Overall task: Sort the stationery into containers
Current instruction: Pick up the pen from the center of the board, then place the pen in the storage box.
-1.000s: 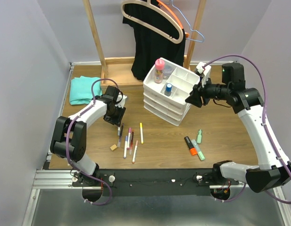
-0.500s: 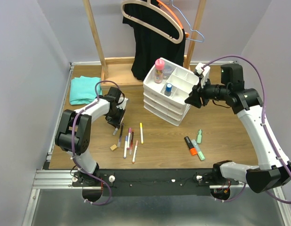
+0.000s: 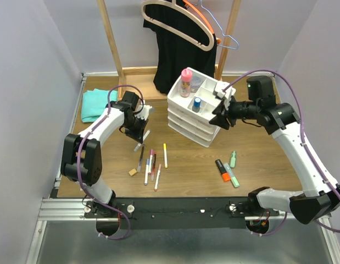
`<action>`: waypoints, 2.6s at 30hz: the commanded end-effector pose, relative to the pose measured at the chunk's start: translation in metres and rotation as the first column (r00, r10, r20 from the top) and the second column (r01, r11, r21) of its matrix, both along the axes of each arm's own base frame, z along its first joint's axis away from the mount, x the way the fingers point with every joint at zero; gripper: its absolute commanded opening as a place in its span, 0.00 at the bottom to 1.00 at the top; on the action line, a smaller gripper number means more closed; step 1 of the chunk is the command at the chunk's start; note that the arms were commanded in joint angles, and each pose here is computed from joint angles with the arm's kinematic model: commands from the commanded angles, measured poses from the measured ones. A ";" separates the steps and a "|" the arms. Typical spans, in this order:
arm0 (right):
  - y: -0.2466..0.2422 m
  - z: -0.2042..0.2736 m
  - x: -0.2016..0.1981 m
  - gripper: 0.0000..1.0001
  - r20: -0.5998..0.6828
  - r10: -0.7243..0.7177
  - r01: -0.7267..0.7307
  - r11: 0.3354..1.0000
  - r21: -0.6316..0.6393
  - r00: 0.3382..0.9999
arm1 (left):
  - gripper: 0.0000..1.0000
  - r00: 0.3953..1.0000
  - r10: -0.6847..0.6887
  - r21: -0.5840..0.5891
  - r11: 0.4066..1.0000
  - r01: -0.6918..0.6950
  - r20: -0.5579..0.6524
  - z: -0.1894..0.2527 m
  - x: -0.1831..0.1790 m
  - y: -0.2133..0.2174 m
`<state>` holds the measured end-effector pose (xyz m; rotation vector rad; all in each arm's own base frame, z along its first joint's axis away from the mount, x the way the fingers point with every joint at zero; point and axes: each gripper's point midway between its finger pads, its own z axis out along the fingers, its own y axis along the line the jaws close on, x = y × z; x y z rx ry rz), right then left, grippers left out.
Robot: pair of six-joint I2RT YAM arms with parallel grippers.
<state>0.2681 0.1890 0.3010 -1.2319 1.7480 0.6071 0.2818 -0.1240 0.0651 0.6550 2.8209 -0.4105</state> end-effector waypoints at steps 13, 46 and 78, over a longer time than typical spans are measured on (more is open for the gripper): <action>0.139 -0.004 -0.035 0.54 0.685 0.491 -0.394 0.865 -0.310 0.539 | 0.00 0.926 -0.373 -0.812 0.557 0.173 -0.058 0.164 -0.089 -0.090; 0.193 -0.050 -0.052 0.48 0.586 0.730 -0.572 0.663 -0.483 0.353 | 0.00 0.902 -0.375 -0.956 0.270 -0.116 -0.215 0.212 -0.074 -0.097; 0.198 -0.068 -0.033 0.01 0.638 0.697 -0.447 0.709 -0.545 0.328 | 0.36 0.894 -0.380 -0.952 0.277 -0.133 -0.236 0.215 -0.077 -0.095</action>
